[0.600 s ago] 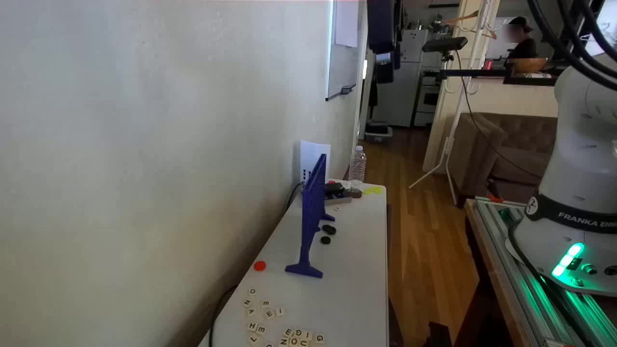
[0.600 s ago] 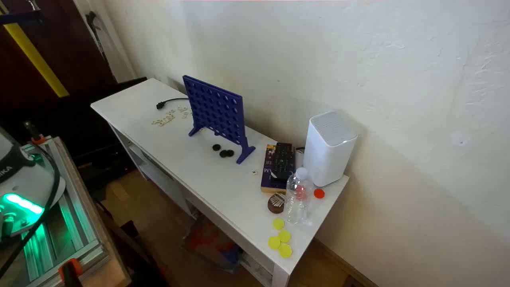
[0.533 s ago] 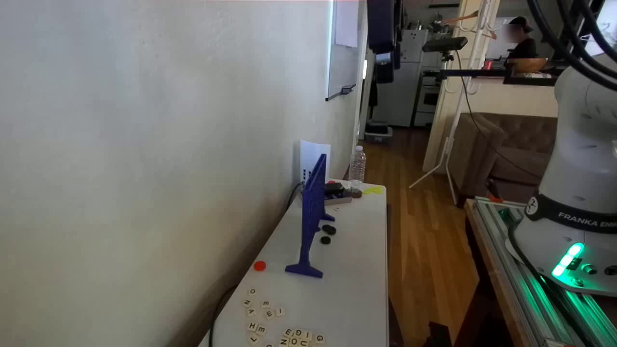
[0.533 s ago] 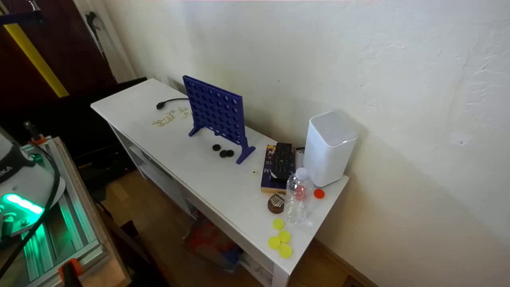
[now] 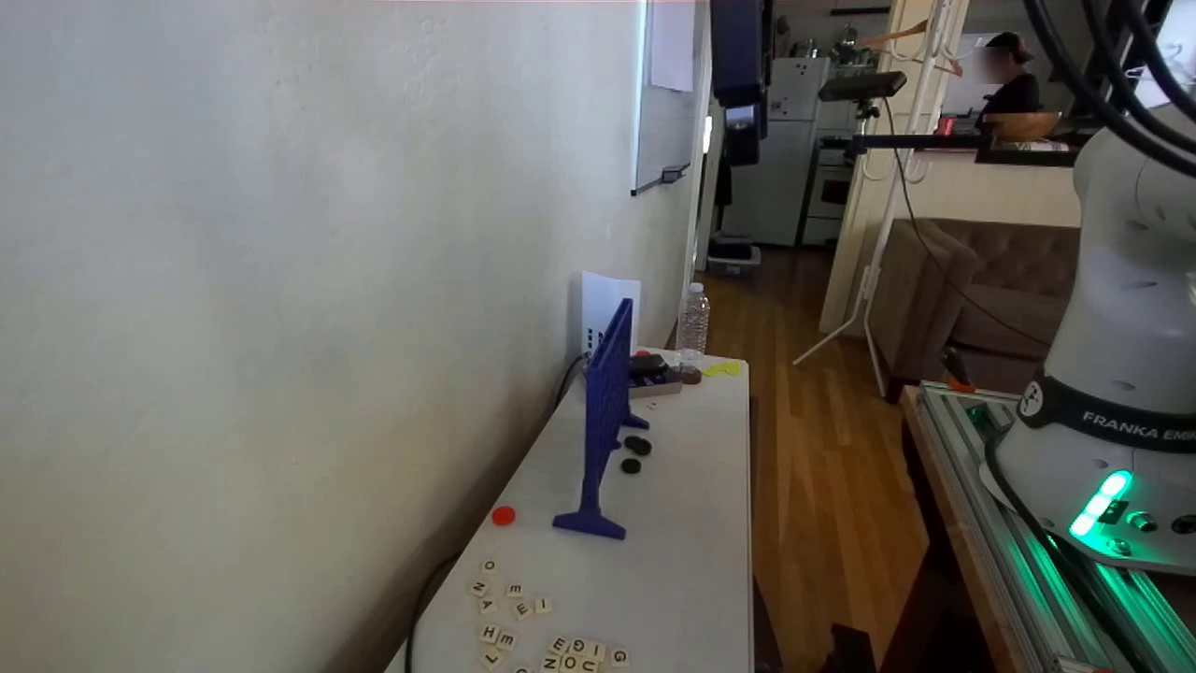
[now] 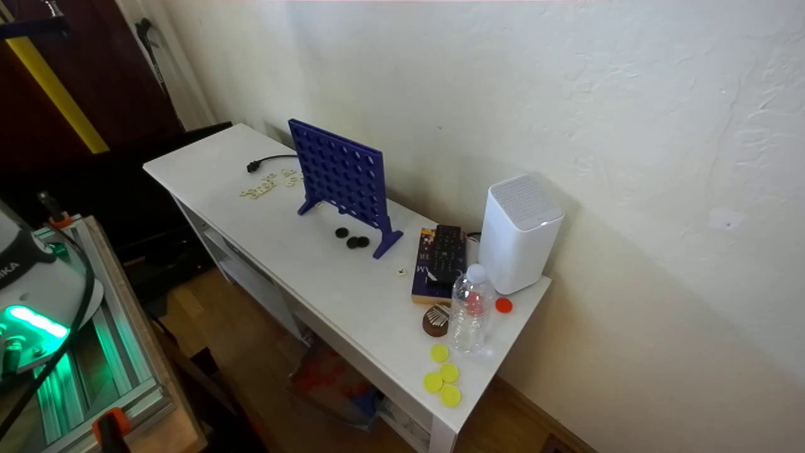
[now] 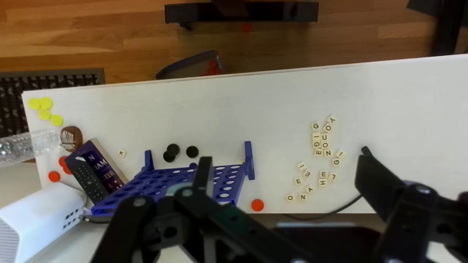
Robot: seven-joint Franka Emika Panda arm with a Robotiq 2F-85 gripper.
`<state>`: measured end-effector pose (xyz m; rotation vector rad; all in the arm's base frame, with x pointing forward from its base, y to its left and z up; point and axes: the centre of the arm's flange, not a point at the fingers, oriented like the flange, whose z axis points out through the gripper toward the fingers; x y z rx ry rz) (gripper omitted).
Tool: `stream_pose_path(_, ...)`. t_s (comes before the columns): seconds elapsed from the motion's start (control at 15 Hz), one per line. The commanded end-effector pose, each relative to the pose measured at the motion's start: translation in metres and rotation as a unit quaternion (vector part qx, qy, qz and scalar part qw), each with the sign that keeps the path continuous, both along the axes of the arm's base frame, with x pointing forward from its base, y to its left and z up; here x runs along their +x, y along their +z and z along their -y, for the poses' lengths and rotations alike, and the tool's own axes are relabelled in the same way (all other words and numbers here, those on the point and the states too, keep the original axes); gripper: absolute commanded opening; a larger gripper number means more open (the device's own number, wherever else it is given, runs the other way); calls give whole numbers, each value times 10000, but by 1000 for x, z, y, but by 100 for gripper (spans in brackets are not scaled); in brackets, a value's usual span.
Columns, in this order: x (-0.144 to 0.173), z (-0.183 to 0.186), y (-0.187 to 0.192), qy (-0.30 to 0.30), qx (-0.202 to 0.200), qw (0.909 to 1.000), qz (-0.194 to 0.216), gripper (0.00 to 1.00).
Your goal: Move one letter tile to the right
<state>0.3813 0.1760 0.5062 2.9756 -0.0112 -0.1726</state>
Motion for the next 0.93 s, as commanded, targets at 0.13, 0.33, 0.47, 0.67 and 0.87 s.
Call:
stream_pose_path(0.13,25,-48,-59,1479,422,9881,69,100)
stream_pose_path(0.33,40,-56,-105,2239,675,9722,116,100)
stream_pose_path(0.47,52,-52,-139,2530,863,9635,124,100)
stream_pose_path(0.67,68,-41,-188,2830,946,9543,-155,100)
stream_pose_path(0.87,60,-38,-187,2717,894,9581,-165,100)
